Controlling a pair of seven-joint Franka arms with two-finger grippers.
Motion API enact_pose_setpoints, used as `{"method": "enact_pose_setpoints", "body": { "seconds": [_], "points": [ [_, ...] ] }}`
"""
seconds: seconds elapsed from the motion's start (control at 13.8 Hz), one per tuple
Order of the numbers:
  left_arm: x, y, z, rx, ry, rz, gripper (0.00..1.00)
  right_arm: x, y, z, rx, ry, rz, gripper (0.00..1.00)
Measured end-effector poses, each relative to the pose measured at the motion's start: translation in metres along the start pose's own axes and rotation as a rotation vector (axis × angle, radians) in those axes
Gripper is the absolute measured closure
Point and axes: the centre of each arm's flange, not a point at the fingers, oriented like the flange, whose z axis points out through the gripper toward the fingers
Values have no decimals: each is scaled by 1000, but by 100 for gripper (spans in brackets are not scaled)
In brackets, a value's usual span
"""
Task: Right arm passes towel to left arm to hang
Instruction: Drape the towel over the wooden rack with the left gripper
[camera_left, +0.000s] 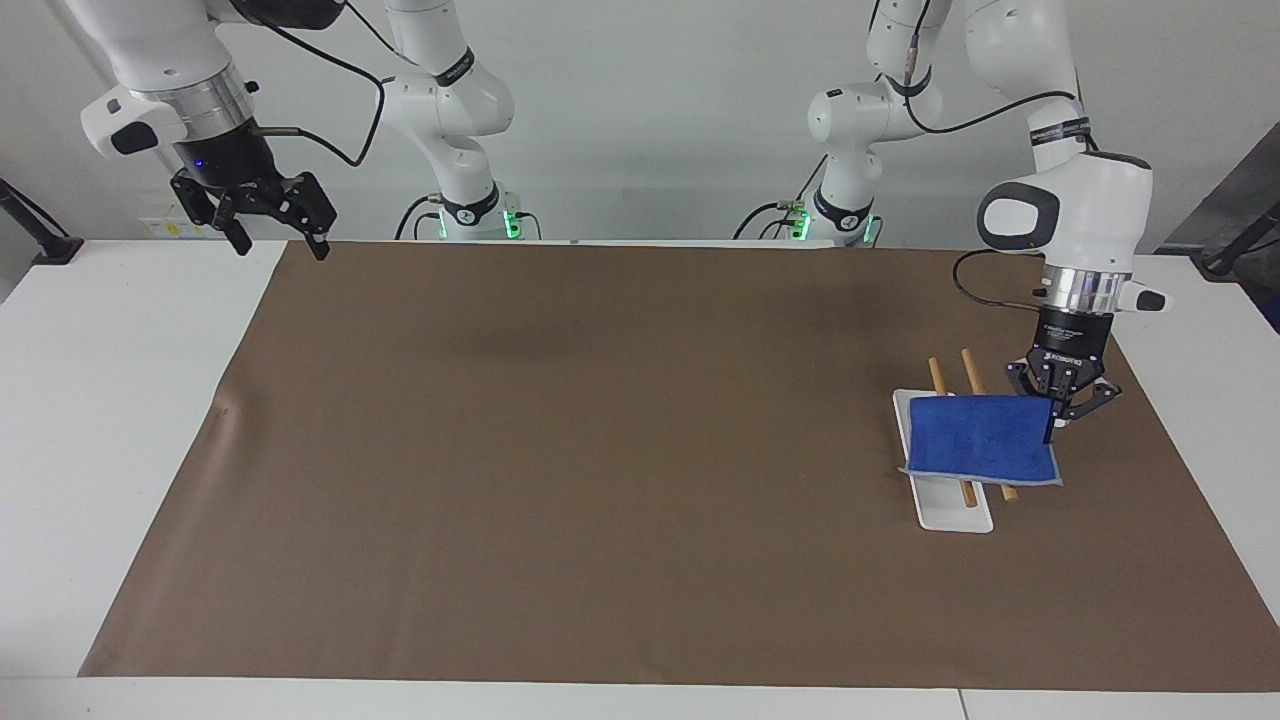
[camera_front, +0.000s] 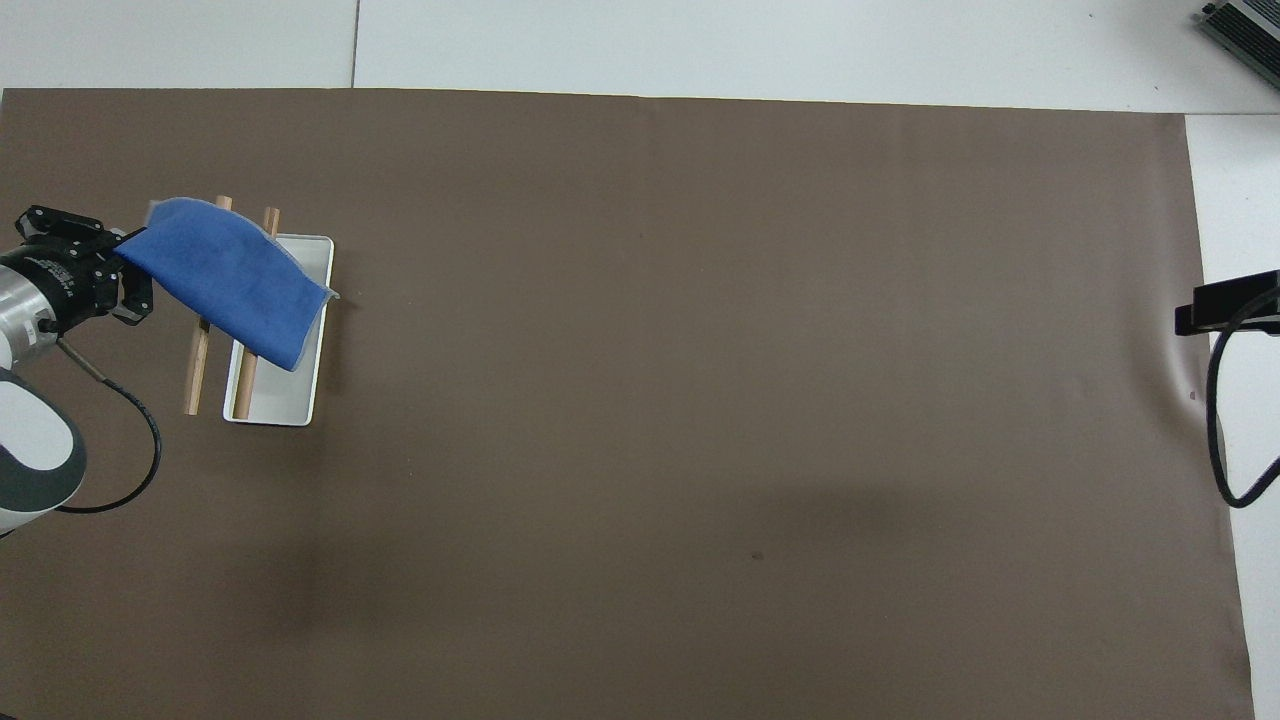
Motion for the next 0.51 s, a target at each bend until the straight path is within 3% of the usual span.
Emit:
{"method": "enact_pose_setpoints", "body": {
  "seconds": [0.29, 0.51],
  "points": [
    [29, 13, -3, -8, 30, -52, 98, 0, -3, 5, 0, -12, -7, 0],
    [33, 8, 1, 9, 37, -56, 88, -1, -4, 6, 0, -15, -13, 0]
  ]
}}
